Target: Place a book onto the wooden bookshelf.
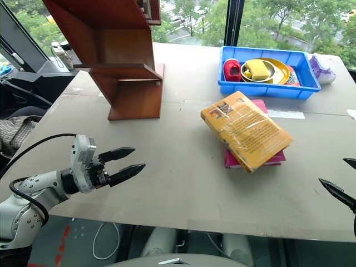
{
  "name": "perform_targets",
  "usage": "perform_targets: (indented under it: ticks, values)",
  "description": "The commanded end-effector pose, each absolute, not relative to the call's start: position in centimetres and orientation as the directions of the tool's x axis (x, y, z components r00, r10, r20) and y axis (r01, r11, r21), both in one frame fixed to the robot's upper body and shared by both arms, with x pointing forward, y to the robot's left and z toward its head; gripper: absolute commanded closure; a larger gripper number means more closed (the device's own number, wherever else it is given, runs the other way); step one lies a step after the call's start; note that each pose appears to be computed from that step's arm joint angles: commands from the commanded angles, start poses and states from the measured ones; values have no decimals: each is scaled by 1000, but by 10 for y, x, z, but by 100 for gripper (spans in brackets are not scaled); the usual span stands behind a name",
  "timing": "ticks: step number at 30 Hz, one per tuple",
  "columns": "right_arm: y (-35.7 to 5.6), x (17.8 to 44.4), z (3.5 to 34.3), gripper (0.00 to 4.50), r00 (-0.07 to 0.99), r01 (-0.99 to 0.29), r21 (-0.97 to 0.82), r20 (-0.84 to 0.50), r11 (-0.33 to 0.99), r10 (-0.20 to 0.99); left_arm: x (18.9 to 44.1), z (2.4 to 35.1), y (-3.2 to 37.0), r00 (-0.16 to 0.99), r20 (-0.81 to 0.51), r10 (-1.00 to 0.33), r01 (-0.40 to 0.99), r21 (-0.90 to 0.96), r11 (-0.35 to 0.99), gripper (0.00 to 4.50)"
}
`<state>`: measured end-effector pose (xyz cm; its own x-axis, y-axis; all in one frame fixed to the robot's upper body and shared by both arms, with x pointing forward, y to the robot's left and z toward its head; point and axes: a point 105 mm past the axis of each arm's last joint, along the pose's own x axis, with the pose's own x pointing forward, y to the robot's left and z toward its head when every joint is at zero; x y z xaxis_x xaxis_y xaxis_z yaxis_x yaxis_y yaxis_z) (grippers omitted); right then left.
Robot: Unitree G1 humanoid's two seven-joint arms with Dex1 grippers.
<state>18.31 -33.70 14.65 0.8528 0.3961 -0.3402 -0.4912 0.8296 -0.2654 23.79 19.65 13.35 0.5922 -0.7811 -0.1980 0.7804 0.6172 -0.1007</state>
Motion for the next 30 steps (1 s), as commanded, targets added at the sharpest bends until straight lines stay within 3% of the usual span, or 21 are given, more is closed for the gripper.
perform_targets:
  ticks: [1, 4, 6, 9, 13, 16, 18, 23, 30]
  values:
    - [-337, 192, 158, 0, 889, -443, -351, -289, 825, 354, 240, 152, 193, 578, -181, -796, 806, -24, 591, 20]
    - [-323, 211, 172, 0, 919, -389, -371, -225, 843, 325, 250, 172, 178, 547, -136, -826, 834, 7, 551, 20]
    - [-321, 218, 178, 0, 922, -371, -392, -267, 842, 282, 253, 178, 171, 529, -120, -840, 847, 18, 531, 20]
    - [-313, 235, 198, 77, 925, -357, -376, -267, 855, 269, 253, 189, 159, 465, -87, -881, 885, 23, 464, 19]
    - [-291, 257, 208, 244, 903, -395, -415, -339, 819, 264, 248, 195, 149, 396, -103, -913, 918, 52, 392, 19]
    - [-280, 280, 206, 397, 886, -417, -483, -404, 770, 226, 245, 195, 142, 373, -116, -920, 927, 77, 367, 19]
    - [-280, 299, 203, 442, 885, -404, -537, -436, 741, 166, 244, 195, 138, 362, -112, -925, 931, 80, 355, 19]
    - [-261, 338, 192, 442, 843, -479, -611, -520, 630, 138, 237, 200, 131, 350, -102, -931, 935, 90, 342, 19]
    - [-249, 377, 165, 442, 721, -620, -490, -664, 613, 197, 226, 204, 130, 353, -96, -931, 934, 91, 344, 19]
